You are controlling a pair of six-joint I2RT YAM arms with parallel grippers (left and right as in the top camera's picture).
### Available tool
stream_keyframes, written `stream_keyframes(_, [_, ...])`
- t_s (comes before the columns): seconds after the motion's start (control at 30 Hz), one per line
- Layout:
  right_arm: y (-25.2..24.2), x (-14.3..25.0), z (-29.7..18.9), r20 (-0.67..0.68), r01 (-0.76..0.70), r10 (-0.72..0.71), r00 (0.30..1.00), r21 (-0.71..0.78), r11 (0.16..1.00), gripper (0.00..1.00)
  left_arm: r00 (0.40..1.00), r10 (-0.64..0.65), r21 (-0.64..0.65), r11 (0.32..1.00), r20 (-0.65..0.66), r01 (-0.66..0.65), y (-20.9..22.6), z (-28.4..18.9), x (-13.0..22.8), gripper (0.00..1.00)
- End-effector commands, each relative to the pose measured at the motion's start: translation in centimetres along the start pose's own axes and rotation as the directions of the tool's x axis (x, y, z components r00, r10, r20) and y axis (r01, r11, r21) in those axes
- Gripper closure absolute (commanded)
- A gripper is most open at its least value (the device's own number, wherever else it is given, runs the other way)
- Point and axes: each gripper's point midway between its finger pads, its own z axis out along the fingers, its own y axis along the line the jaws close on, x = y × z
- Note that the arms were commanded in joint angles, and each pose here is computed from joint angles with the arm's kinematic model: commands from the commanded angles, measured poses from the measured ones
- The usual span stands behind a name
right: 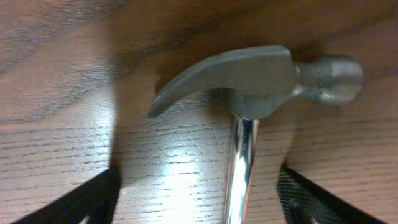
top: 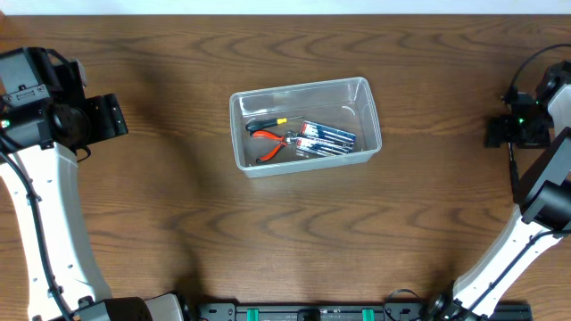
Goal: Pack container
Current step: 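Lower the right gripper and grasp the black-handled hammer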
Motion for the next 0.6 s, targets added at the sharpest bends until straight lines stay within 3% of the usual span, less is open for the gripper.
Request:
stream_keyframes(0.0, [0.15, 0.59, 1.97, -0.044, -0.003, 0.003, 0.999, -0.002, 1.0, 0.26, 1.0, 0.016, 0.002, 1.0, 0.003, -0.016, -0.03, -0.16, -0.01, 0.17])
stream_keyframes(0.17, [0.17, 0.65, 1.96, -0.047, -0.013, 0.012, 0.999, -0.002, 1.0, 0.47, 1.0, 0.016, 0.002, 1.0, 0.003, -0.016, -0.03, -0.16, -0.02, 0.17])
stream_keyframes(0.47, [0.2, 0.71, 1.96, -0.049, -0.031, 0.03, 0.998, -0.003, 1.0, 0.67, 1.0, 0.016, 0.002, 1.0, 0.003, -0.016, -0.03, -0.16, -0.01, 0.16])
stream_keyframes(0.57, [0.23, 0.7, 1.96, -0.049, -0.03, 0.03, 0.998, -0.003, 1.0, 0.78, 1.0, 0.016, 0.002, 1.0, 0.003, -0.016, -0.03, -0.16, -0.01, 0.17])
